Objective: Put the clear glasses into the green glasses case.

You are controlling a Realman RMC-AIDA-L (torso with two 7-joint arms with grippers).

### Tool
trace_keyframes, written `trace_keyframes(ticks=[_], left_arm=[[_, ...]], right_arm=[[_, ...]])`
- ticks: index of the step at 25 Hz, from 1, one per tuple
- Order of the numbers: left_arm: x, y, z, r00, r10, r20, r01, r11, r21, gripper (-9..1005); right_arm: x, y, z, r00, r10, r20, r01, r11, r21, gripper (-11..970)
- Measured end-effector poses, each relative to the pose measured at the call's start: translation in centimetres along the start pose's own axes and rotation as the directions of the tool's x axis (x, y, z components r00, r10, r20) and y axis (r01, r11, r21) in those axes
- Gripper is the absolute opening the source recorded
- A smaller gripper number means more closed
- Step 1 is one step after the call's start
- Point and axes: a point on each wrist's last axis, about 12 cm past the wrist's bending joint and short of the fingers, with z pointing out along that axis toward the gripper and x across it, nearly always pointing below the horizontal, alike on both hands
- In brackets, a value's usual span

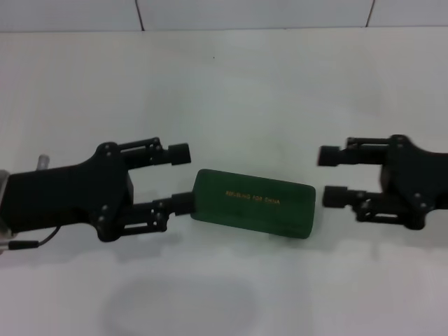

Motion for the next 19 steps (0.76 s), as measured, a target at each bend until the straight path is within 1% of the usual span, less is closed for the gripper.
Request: trace_keyframes(ticks=[3, 6, 19], left_arm=[[0.3, -0.2, -0.2, 1.0, -0.009, -0.024, 0.009, 1.0, 0.004, 711], [0.4, -0.2, -0.3, 0.999, -0.011, -0.037, 0.011, 1.0, 0.008, 712], [0.1, 0.0, -0.7, 0.999, 0.0, -0.053, 0.0, 1.0, 0.002, 713]], right_arm=[[0.0, -0.1, 0.8, 1.0, 0.008, -0.005, -0.008, 0.999, -0.034, 570], [0.2, -0.1, 1.1, 1.0, 0.013, -0.008, -0.014, 0.999, -0.043, 576], [0.3, 0.0, 1.1, 1.0, 0.029, 0.009, -0.028, 0.999, -0.039, 581]])
